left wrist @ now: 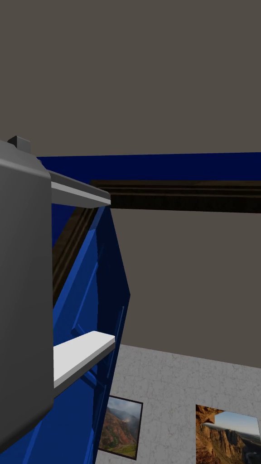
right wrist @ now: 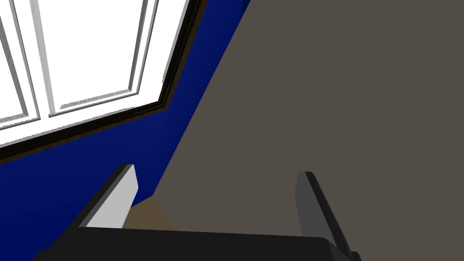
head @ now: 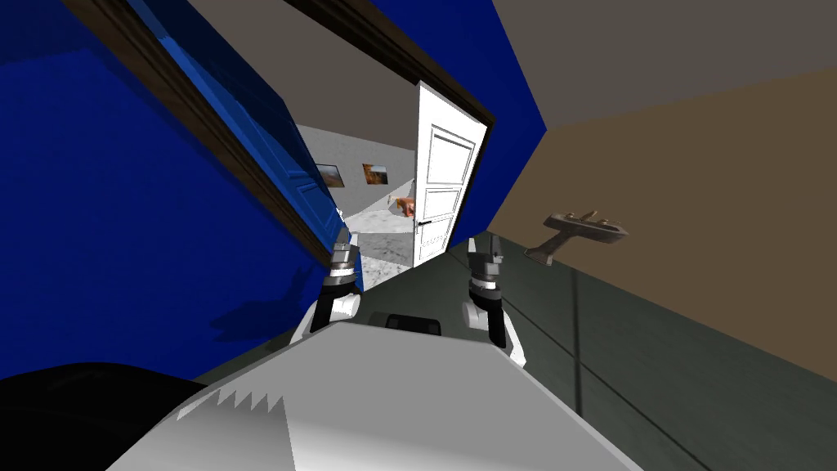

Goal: Push the door open

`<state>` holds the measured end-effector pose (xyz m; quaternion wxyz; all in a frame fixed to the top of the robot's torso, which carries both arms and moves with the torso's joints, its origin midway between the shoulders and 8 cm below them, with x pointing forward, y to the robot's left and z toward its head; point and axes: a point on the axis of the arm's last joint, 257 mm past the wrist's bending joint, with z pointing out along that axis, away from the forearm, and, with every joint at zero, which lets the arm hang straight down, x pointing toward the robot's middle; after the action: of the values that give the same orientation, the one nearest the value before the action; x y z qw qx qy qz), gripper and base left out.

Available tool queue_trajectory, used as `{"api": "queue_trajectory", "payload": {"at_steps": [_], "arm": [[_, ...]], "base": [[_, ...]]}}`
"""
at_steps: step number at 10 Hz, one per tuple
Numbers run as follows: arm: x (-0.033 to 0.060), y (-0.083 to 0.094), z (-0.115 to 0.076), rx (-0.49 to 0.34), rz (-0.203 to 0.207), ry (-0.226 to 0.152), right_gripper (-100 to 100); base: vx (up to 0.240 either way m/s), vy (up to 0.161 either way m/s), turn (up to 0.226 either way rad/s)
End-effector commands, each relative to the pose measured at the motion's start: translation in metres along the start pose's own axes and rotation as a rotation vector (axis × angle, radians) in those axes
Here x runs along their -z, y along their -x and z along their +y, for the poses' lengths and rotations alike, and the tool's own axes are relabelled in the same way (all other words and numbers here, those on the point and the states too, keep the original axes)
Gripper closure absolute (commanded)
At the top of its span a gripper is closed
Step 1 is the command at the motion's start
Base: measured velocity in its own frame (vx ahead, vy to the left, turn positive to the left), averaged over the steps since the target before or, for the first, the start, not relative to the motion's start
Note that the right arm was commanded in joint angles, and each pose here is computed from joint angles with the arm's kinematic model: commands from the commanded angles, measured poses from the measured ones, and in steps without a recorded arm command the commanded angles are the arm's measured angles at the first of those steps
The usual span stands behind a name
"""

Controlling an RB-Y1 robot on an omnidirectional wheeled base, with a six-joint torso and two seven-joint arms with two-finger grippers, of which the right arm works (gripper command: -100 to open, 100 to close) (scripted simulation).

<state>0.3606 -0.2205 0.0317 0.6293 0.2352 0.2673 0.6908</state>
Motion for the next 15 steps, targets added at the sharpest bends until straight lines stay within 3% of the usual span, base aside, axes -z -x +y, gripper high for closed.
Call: {"api": "queue_trajectory", "payload": {"at_steps": [1,5,9,15], "arm": [[-0.0012,-0.006,-0.018,-0.023,0.011,-0.025,-100],[-0.0009,-0.02,-0.051,-0.068,0.035,-0.075,-100],[0.001,-0.043,-0.096,-0.128,0.075,-0.15,-100],[0.0055,-0.071,-0.142,-0.182,0.123,-0.232,-100]], "base": [[0.08,-0.021,0.0],[0.09,-0.028,0.003],[0.085,-0.028,0.002],[0.068,-0.027,0.002]]}}
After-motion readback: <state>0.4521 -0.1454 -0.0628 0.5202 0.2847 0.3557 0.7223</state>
